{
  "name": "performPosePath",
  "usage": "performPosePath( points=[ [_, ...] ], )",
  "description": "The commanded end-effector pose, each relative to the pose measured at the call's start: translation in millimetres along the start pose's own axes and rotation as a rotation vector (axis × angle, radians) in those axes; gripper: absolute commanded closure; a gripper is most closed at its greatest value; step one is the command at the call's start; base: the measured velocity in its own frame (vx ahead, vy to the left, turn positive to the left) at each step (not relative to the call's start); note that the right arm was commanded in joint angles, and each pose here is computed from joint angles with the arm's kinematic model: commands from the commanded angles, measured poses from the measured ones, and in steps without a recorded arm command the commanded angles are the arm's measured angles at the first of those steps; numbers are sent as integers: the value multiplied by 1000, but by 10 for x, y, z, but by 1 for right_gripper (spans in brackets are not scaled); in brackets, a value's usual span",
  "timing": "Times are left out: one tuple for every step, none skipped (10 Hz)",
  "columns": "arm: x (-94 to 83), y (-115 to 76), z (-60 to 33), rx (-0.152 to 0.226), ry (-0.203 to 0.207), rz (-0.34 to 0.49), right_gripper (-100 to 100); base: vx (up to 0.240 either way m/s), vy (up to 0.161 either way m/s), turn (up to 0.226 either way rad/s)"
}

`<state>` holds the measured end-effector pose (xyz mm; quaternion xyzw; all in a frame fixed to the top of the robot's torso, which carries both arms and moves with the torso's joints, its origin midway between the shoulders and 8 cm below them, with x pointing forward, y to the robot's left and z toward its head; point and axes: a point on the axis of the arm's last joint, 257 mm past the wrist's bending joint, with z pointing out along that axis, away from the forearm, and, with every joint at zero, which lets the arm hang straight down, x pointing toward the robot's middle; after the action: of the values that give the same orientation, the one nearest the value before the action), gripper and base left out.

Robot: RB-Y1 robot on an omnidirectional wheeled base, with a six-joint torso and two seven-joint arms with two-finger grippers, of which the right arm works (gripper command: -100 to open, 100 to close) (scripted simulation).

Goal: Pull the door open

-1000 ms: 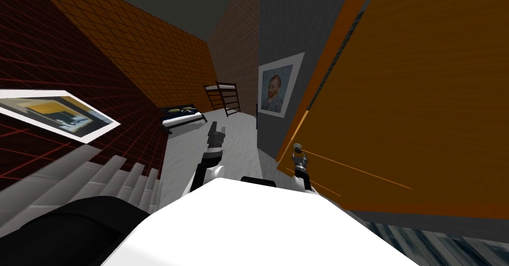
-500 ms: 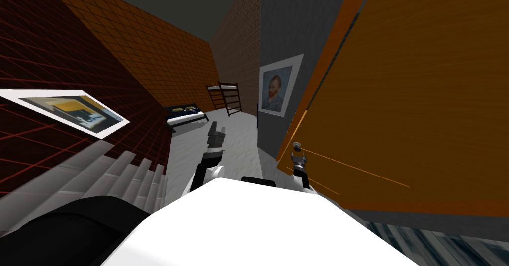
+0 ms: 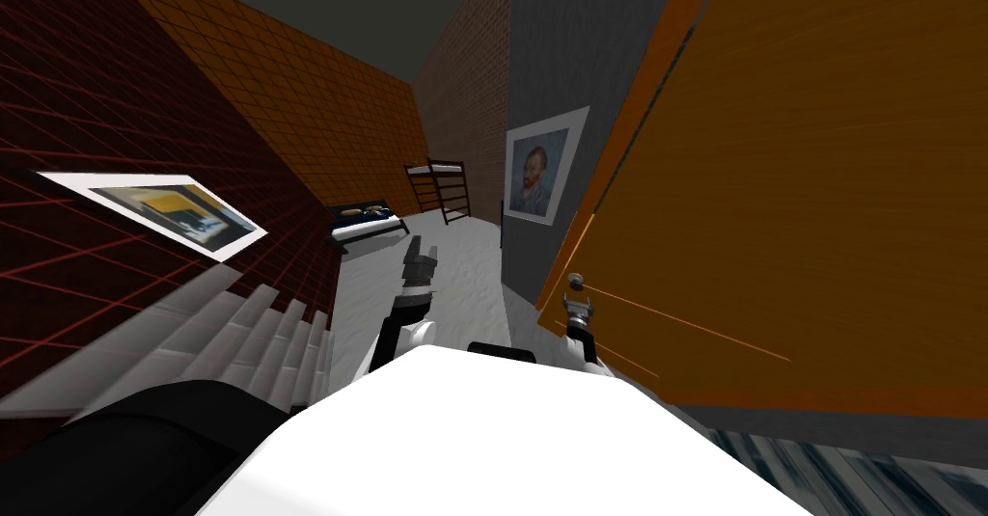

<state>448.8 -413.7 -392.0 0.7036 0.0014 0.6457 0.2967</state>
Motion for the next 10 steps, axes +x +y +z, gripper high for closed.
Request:
performPosePath(
  points=[
    [18,-35,-1,-5,-4,73,-100,-89,-19,58],
    [18,-35,-1,-5,-3,89,-100,-58,-18,15],
    [29,-58,2,-9,-6,138,-100,-49,-5,31],
    [39,-80,4,-12,-8,178,-100,-77,-7,50],
    [39,-80,4,-12,-8,190,-100,-59,-14,18],
    [49,-100,5,-15,-9,236,-100,-57,-23,32],
    [58,-119,7,-17,-11,275,-100,-74,-20,44],
    [65,-135,8,-20,-12,312,-100,-82,-12,41],
    [72,-150,9,-22,-14,351,-100,-82,-11,33],
    [77,-162,10,-24,-14,380,-100,-70,-11,29]
  ],
)
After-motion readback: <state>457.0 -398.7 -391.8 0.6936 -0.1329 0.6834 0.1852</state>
